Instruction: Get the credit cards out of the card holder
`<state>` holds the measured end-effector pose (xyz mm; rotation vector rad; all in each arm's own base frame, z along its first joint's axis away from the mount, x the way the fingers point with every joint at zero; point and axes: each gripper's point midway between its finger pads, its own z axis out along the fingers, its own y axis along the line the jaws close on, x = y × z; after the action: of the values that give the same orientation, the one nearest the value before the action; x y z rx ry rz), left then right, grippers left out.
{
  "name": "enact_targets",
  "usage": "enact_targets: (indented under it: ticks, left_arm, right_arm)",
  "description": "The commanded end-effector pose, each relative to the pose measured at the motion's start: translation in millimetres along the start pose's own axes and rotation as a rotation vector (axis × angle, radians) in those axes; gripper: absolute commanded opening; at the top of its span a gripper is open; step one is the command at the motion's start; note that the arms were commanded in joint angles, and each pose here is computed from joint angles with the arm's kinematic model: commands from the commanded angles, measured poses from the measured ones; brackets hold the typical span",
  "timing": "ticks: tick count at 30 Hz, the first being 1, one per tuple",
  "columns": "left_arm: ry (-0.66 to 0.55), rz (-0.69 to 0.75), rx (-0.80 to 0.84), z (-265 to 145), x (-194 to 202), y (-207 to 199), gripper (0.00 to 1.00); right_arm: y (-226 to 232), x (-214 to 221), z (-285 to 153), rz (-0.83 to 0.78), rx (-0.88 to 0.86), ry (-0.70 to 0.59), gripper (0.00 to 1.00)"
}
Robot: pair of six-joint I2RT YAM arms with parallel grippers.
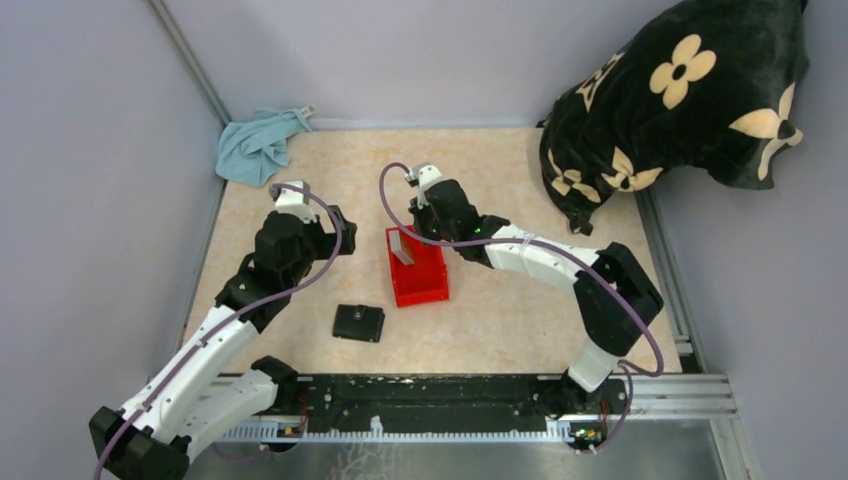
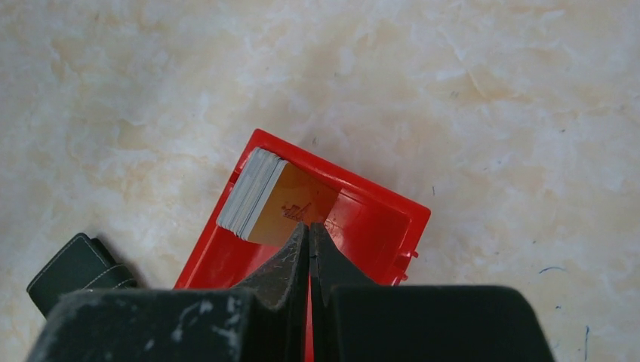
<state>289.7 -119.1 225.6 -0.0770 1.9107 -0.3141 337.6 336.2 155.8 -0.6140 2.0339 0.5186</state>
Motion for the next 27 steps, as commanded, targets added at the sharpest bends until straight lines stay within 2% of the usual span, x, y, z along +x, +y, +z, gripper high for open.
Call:
enact_targets:
  ticks: [1, 10, 27]
  left_arm:
    - [-0.026, -0.008, 0.002, -5, -13, -2, 1.0]
    - [-0.029, -0.01, 0.007, -7, -14, -2, 1.0]
    - [-0.037, -0.002, 0.004, -12, -16, 0, 1.0]
  right_arm:
    - [13, -17, 13, 0.017, -0.01, -0.027, 0.0]
    - [7, 7, 38, 0.017, 0.03, 0.035, 0.0]
    - [0, 12, 66, -0.008, 0.076, 0.071, 0.0]
